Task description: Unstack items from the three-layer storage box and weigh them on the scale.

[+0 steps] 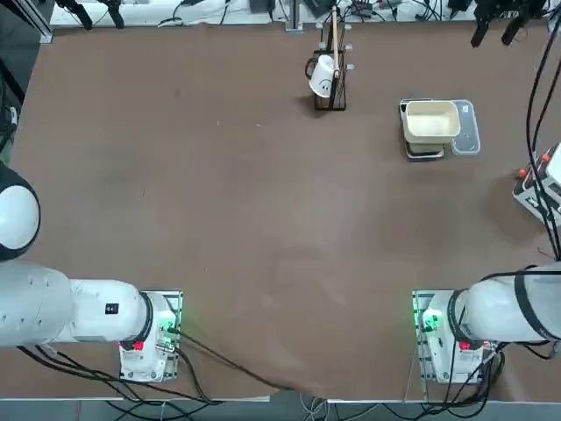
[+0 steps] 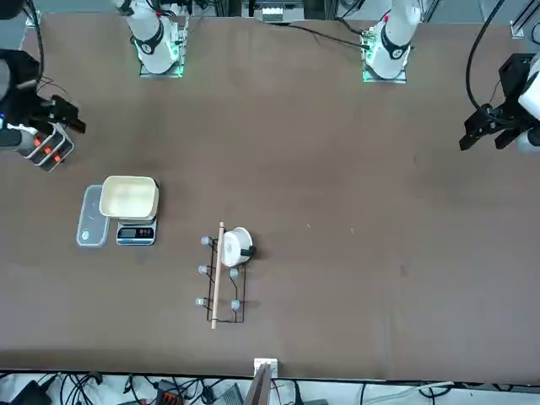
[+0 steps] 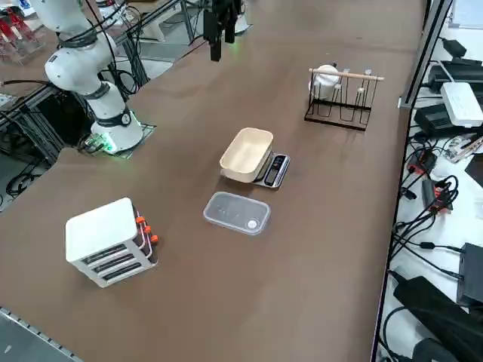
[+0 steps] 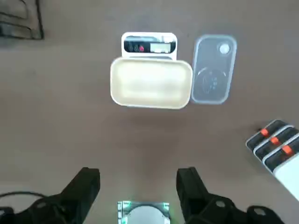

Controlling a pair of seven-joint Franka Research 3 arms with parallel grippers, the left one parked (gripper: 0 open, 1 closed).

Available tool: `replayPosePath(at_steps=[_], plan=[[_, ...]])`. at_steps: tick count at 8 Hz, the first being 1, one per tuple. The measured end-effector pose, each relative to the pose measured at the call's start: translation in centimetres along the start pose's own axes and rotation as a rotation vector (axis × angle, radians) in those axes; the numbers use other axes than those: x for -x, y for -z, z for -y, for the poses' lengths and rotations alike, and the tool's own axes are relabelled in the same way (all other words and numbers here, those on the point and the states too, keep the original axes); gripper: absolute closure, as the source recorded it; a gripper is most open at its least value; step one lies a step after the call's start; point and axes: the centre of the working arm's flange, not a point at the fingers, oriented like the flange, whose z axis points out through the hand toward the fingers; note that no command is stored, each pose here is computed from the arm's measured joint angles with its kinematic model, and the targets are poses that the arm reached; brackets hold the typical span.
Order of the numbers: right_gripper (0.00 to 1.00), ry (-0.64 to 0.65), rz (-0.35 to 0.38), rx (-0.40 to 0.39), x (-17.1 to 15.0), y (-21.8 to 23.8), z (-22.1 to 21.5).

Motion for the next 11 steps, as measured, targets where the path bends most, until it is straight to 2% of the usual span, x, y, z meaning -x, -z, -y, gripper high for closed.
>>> replayPosePath(at_steps=[2,3,4,5,7,9,10,11], plan=[[0.01,0.024,0.139,0.024,-2.2,-5.4,0.2],[0.02,0.095,0.193,0.045,-3.6,-8.3,-0.4],[0.04,0.165,0.214,0.066,-4.9,-10.5,-1.6],[0.06,0.228,0.201,0.079,-5.6,-12.0,-3.4],[0.05,0.409,0.111,0.122,-5.2,-15.4,-8.7],[0.06,0.61,0.008,0.125,-1.6,-19.5,-17.7],[0.08,0.66,-0.013,0.118,0.8,-21.4,-22.6],[0.11,0.682,-0.018,0.116,2.5,-22.4,-25.5]])
